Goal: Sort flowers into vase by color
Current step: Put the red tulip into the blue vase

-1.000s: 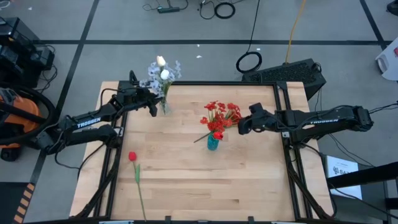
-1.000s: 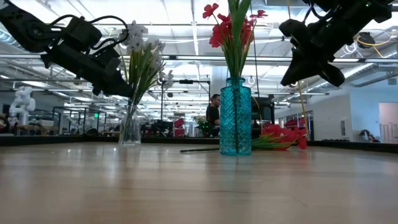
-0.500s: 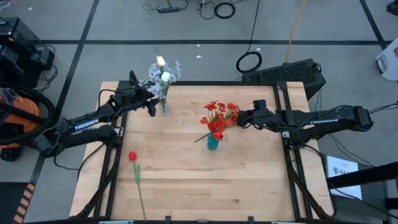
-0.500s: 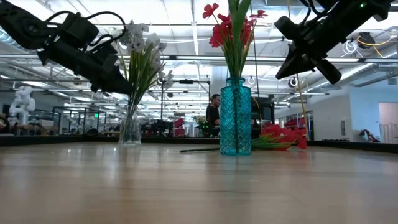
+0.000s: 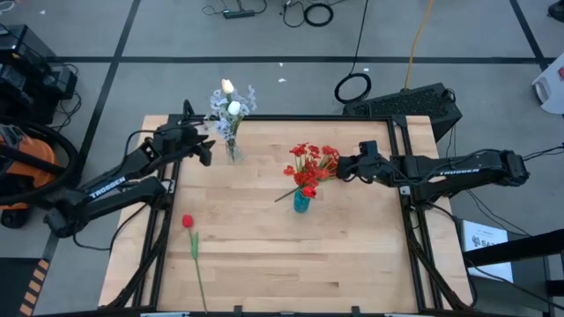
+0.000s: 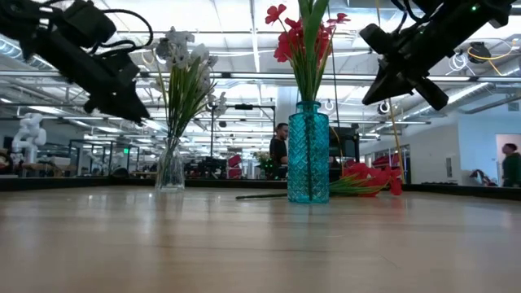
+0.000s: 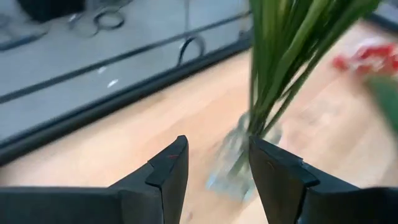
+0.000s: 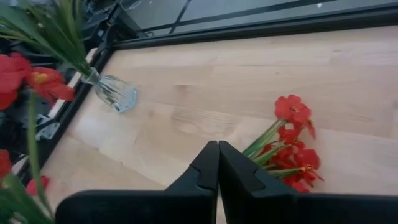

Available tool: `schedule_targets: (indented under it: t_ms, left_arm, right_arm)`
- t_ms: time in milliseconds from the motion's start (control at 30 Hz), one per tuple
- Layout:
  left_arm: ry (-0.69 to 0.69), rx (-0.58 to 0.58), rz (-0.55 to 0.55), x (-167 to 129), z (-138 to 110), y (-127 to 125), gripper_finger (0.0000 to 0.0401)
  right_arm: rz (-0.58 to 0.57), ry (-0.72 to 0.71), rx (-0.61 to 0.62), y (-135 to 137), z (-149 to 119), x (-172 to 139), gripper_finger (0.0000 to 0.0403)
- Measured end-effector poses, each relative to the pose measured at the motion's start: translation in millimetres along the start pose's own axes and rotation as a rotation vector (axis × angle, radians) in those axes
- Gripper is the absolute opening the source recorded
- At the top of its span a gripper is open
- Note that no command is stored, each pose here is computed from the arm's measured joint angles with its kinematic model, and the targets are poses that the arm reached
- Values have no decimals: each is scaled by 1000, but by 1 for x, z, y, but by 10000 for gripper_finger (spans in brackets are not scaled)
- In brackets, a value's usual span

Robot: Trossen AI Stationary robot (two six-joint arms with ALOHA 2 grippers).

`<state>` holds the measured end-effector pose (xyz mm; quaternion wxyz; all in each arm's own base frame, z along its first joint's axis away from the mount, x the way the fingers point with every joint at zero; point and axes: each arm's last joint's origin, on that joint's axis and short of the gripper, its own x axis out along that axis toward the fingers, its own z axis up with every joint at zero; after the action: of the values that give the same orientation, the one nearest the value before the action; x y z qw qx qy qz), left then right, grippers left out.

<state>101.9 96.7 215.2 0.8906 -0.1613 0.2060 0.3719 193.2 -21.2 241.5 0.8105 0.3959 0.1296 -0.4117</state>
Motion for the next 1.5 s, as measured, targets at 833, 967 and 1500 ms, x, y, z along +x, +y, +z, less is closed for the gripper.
schedule_targets:
  t_ms: [833, 967, 1500]
  left_arm:
    - [608, -518, 28, -9, -55, -116, 171]
    - [692, -583, 93, -26, -60, -135, 171]
    - [1148, -712, 414, -78, -116, -167, 171]
  right_arm:
    - [-112, 196, -226, -26, 11, 12, 2]
    - [-121, 248, -287, -29, 8, 11, 2]
    - [-53, 392, -441, -31, 3, 9, 2]
